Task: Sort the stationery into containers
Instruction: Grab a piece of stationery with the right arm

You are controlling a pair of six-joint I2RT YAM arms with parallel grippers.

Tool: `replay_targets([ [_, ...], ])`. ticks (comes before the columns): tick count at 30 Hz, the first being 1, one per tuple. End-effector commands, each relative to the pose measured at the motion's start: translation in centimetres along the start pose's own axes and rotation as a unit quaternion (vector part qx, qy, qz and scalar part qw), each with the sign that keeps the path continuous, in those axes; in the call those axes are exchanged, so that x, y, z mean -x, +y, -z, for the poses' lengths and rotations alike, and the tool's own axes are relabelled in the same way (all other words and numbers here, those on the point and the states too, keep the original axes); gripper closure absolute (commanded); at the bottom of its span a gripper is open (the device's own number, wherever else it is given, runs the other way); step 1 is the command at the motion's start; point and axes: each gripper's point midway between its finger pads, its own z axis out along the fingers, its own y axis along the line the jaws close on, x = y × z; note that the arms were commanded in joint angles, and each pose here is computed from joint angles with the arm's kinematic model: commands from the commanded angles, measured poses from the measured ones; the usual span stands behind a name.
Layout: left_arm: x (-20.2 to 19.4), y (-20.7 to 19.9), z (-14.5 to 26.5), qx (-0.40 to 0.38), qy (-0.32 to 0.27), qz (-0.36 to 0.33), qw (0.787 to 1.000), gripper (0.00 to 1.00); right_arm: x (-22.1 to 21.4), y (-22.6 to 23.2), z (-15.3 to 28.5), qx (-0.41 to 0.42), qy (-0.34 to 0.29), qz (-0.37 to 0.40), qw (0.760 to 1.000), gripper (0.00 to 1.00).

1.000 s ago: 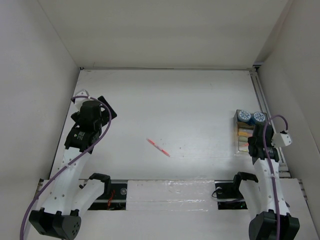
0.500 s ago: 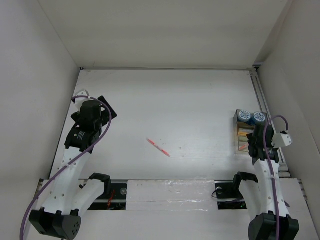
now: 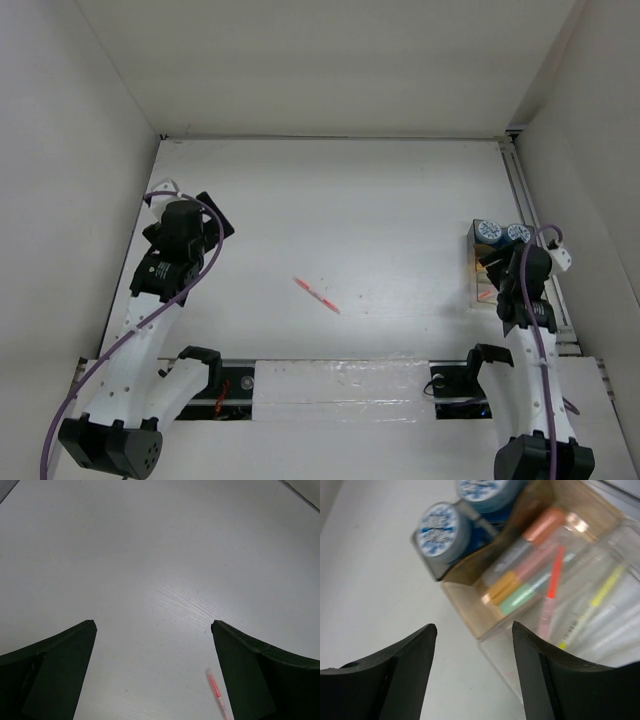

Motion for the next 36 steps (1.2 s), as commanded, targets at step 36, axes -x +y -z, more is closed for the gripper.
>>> replay_targets([
  [36, 1.8, 1.7, -0.2, 0.071, -0.032, 0.024, 0.997, 0.0, -38.0, 20.3, 14.4, 0.384, 0.268, 0.659, 0.589, 0.37],
])
